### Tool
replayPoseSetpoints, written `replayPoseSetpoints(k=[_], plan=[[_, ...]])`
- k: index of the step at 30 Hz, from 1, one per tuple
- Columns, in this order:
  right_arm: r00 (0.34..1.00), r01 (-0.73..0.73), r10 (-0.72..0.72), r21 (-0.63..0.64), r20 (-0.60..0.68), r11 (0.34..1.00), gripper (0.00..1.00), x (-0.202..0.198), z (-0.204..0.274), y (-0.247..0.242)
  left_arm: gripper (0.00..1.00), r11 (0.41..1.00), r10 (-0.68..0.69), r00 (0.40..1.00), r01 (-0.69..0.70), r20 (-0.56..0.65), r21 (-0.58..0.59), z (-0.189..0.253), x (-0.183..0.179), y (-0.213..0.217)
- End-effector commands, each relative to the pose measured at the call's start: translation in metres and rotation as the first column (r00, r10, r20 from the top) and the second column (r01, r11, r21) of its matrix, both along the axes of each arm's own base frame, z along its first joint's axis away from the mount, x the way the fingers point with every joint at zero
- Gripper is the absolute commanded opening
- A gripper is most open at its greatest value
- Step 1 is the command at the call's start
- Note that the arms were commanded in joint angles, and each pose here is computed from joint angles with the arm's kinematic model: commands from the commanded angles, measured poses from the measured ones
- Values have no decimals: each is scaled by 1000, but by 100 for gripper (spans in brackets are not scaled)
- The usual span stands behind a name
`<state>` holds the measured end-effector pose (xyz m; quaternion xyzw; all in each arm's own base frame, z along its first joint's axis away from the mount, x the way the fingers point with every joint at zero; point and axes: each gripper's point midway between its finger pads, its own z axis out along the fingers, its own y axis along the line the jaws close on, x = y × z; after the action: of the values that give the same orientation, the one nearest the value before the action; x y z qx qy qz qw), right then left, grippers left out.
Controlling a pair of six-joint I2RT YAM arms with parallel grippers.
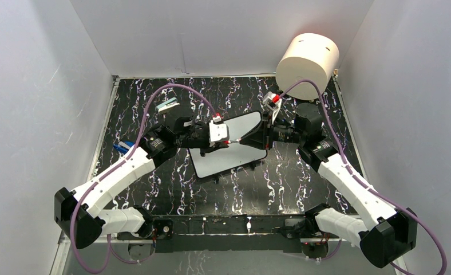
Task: Write a sentence on the whiteboard
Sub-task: Open the pen cap.
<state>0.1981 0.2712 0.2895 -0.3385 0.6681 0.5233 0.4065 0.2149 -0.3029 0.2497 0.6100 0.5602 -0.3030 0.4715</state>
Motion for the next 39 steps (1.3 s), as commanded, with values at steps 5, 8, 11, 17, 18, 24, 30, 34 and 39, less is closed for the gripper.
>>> replayPoseSetpoints(k=[5, 8, 11, 17, 18, 24, 30, 34, 39], plan=[[997, -19, 18, 7, 78, 1000, 31, 6, 24, 4, 0, 998, -28, 998, 25, 59, 49, 14, -4, -6], [998, -33, 34, -16, 61, 999, 36, 3, 21, 3, 0, 997, -39, 997, 35, 65, 69, 14, -7, -7], [998, -44, 45, -29, 54, 999, 39, 3, 20, 3, 0, 996, -39, 996, 32, 77, 88, 13, -8, -7], [996, -70, 72, -47, 50, 996, 38, 0, 18, 3, 0, 993, -29, 995, 18, 94, 115, 12, -6, -6], [996, -78, 81, -53, 46, 996, 38, -2, 17, 3, 0, 993, -24, 995, 12, 100, 119, 12, -5, -5], [993, -107, 110, -80, 32, 991, 39, -7, 11, 1, 0, 992, -12, 994, -2, 112, 124, 14, -3, -3], [992, -118, 121, -79, 39, 990, 39, -10, 12, 0, 0, 993, -15, 994, 2, 110, 122, 14, -3, -4], [991, -120, 123, -70, 45, 990, 37, -9, 14, 1, 0, 993, -25, 995, 13, 99, 121, 13, -5, -6], [991, -121, 124, -59, 41, 991, 31, -9, 15, 3, 0, 993, -29, 995, 17, 99, 118, 14, -5, -6]])
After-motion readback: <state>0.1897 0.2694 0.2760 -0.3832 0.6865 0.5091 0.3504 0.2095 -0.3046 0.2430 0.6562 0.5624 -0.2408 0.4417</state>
